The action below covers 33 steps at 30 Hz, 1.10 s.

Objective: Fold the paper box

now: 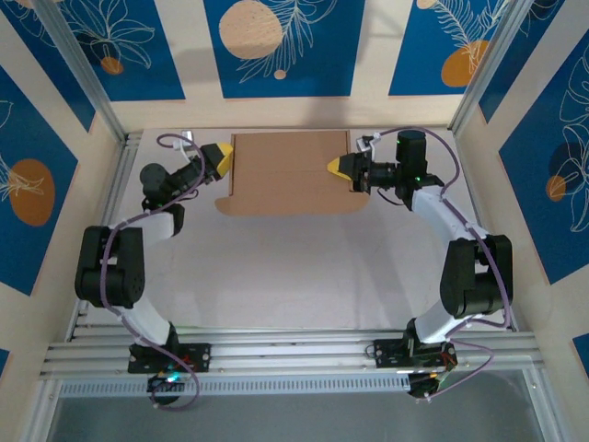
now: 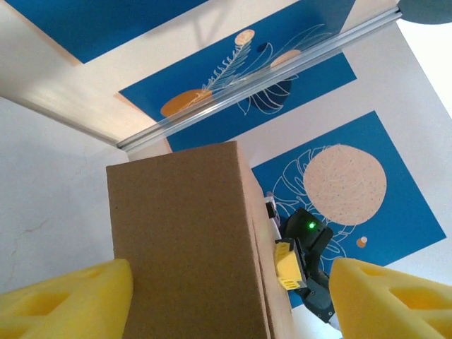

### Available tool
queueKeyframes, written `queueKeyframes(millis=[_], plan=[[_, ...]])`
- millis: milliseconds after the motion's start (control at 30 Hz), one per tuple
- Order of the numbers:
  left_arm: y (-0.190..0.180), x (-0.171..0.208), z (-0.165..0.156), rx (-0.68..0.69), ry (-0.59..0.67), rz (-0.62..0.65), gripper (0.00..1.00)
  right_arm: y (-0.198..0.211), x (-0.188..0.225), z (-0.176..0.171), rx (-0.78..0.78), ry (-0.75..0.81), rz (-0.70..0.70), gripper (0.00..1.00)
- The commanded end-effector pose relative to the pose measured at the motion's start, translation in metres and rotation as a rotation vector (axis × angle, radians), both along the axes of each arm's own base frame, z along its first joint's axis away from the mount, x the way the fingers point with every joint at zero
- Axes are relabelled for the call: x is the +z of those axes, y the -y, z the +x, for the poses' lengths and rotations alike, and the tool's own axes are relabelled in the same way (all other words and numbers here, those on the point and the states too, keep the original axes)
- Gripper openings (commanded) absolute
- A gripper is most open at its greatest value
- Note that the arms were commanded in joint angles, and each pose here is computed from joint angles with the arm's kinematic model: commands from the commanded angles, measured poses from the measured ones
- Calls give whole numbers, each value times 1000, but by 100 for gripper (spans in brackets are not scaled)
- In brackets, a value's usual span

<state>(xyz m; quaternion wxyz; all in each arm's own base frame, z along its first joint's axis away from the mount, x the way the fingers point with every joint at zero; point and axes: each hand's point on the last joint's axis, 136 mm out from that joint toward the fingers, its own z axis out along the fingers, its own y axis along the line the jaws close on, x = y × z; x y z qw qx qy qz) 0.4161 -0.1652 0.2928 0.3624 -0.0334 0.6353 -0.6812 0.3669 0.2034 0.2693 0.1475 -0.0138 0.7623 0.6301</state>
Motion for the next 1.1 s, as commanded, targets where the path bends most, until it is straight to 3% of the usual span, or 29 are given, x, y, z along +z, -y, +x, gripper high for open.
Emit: queueKeyframes(millis=[0,467,633,833,1067], plan=[[16,5,-20,-87,48,6,71,-5,8,0,32,22,4,14],[49,-8,-46,-168,16,29,57,-18,13,3,26,19,-31,14],[52,-6,-51,-194,2,-24,58,-21,16,2,25,23,-50,13],[57,-18,-55,-207,-24,-18,70,-21,15,2,17,18,-72,14],[58,-32,-57,-166,-35,166,68,-18,24,1,16,37,-81,13]])
